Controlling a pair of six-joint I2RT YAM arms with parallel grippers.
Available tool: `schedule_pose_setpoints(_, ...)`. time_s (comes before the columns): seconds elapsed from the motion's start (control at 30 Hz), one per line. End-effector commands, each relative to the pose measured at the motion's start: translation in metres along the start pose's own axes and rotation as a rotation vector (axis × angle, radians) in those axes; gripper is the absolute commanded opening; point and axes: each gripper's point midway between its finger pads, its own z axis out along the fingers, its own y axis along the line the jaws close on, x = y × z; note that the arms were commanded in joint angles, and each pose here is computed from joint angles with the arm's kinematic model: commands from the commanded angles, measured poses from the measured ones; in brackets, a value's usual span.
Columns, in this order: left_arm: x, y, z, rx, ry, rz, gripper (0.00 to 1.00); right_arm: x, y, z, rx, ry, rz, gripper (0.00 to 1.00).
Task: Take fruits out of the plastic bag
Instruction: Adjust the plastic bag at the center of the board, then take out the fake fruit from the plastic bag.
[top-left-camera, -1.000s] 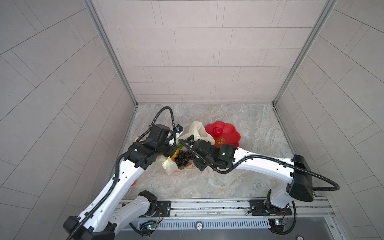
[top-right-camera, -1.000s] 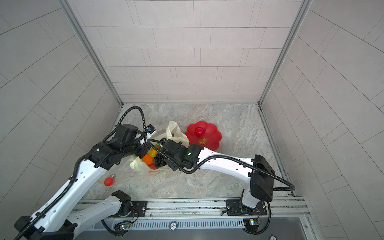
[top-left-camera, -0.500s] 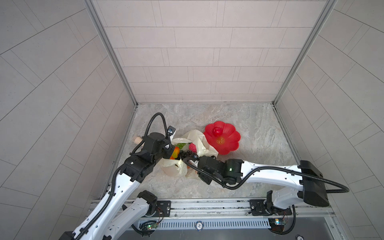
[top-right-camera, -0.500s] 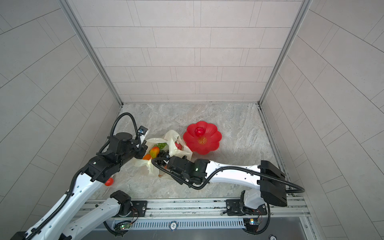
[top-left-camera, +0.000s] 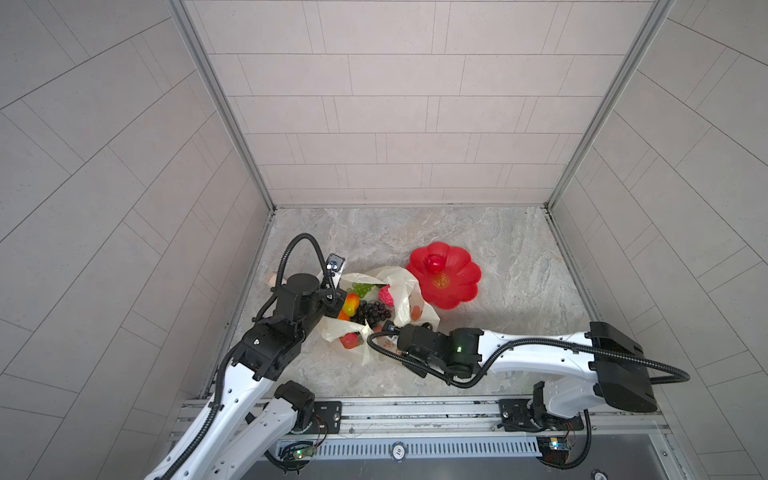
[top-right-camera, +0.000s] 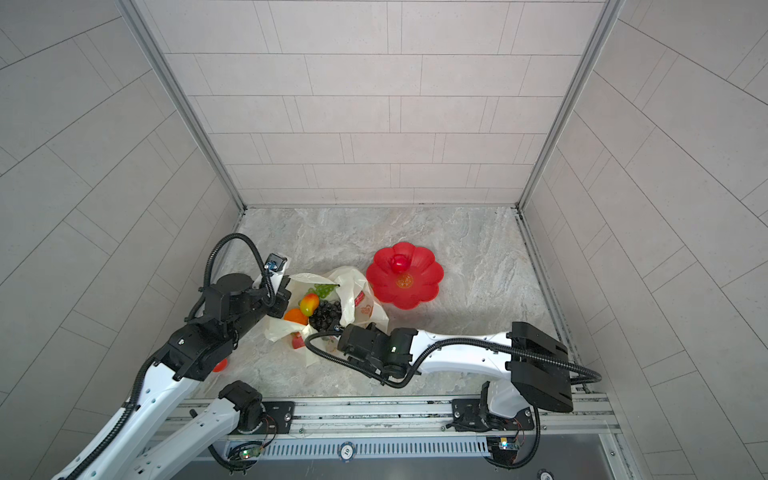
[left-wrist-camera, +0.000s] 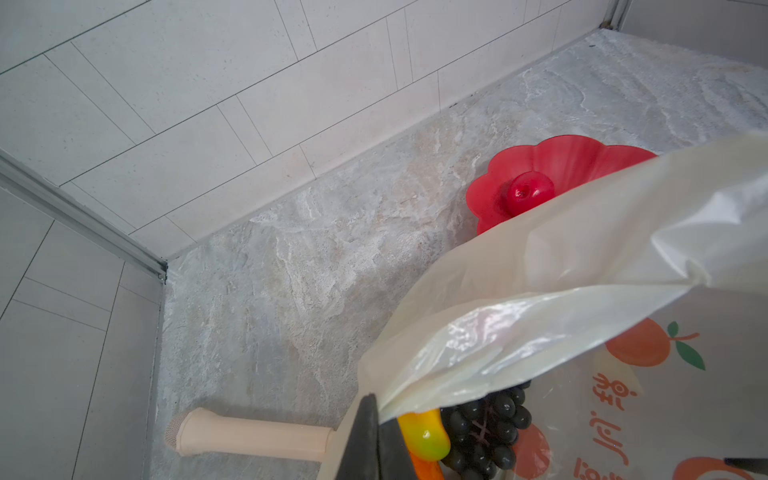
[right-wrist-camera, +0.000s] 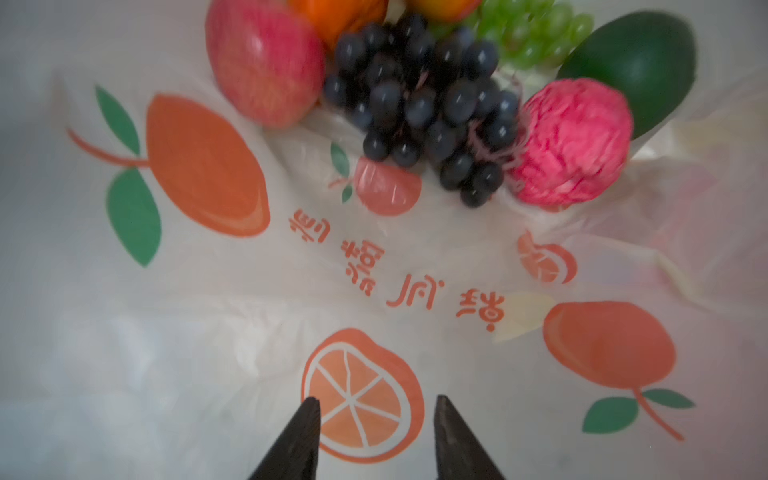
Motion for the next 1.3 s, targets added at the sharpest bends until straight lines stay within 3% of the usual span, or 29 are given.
schedule_pose_setpoints(0.0, -0.002, -0.003, -0.003, 0.014, -0.035, 0.003, 0.00, -0.038, -0.014, -0.007, 0.086, -0.068, 0.011, 0.52)
schedule_pose_setpoints(0.4, -0.004, -0.003, -0.002, 0.015, -0.057, -0.008, 0.00, -0.101, -0.030, 0.039, 0.121, -0.082, 0.041, 0.61)
schedule_pose_setpoints(0.67, -0.007, -0.004, -0.006, 0.020, -0.080, -0.016, 0.00, -0.080, -0.053, 0.078, 0.103, -0.009, 0.102, 0.57)
schedule_pose_setpoints(1.13, -0.010, -0.005, -0.007, 0.029, -0.086, -0.025, 0.00, -0.071, -0.055, 0.122, 0.108, 0.096, 0.104, 0.61)
schedule_pose_setpoints(1.27, -0.010, -0.004, -0.008, 0.025, -0.080, -0.020, 0.00, -0.060, -0.059, 0.131, 0.117, 0.128, 0.111, 0.54)
